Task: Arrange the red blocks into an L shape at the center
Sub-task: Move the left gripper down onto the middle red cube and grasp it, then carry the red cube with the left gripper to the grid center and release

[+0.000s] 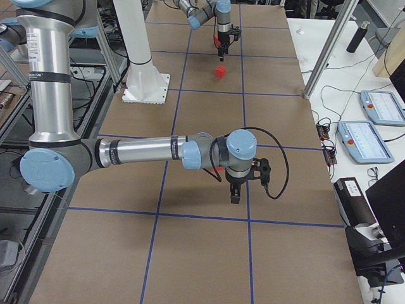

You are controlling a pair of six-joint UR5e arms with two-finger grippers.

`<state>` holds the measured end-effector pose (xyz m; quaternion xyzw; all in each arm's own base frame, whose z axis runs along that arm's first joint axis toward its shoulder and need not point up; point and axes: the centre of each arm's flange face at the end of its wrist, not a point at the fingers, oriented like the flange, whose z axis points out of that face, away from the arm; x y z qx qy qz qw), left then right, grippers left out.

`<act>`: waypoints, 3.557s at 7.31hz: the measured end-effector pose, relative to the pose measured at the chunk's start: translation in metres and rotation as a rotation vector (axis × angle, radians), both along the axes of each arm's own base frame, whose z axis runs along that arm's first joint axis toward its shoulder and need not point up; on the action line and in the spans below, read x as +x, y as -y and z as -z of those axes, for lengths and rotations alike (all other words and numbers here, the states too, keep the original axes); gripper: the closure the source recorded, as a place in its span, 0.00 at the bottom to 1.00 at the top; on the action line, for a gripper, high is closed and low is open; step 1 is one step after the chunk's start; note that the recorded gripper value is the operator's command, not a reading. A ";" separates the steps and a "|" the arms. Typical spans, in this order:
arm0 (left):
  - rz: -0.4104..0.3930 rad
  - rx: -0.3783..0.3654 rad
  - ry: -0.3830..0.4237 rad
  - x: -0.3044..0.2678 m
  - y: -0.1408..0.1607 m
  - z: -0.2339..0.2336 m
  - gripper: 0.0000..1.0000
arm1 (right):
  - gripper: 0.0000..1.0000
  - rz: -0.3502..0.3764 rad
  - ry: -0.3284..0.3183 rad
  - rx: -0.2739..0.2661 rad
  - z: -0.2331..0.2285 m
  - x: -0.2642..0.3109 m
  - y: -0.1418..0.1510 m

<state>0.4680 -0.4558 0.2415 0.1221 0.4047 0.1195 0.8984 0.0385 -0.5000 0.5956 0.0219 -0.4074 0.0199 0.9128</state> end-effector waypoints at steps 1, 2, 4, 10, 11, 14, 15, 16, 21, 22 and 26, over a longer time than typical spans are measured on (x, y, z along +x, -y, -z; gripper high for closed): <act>0.003 0.001 0.003 0.008 -0.003 0.001 0.01 | 0.01 0.001 0.001 0.000 0.000 0.000 0.000; 0.000 -0.002 0.006 0.017 -0.005 0.002 0.01 | 0.01 0.001 0.001 -0.001 -0.001 0.000 0.000; -0.020 -0.011 0.018 0.042 -0.009 0.001 0.01 | 0.01 0.002 -0.003 -0.004 -0.003 0.000 -0.002; -0.025 -0.008 0.040 0.044 -0.004 -0.017 0.02 | 0.01 0.002 -0.004 -0.015 -0.008 0.000 -0.003; -0.022 -0.011 0.046 0.043 -0.003 -0.020 0.02 | 0.01 0.002 -0.004 -0.016 -0.009 0.000 -0.003; -0.027 -0.025 0.067 0.049 -0.004 -0.033 0.01 | 0.01 0.002 -0.005 -0.021 -0.012 0.000 -0.003; -0.030 -0.029 0.072 0.051 -0.005 -0.036 0.01 | 0.01 0.002 -0.007 -0.024 -0.014 0.000 -0.003; -0.033 -0.034 0.077 0.054 -0.005 -0.039 0.01 | 0.01 0.002 -0.008 -0.031 -0.018 0.000 -0.003; -0.046 -0.050 0.091 0.068 -0.008 -0.046 0.46 | 0.01 0.003 -0.004 -0.043 -0.024 0.000 -0.003; -0.046 -0.050 0.091 0.068 -0.009 -0.046 0.93 | 0.01 0.003 -0.004 -0.042 -0.024 0.000 -0.003; 0.034 -0.083 0.036 0.045 0.002 -0.017 1.00 | 0.01 0.002 -0.002 -0.039 -0.023 0.000 -0.004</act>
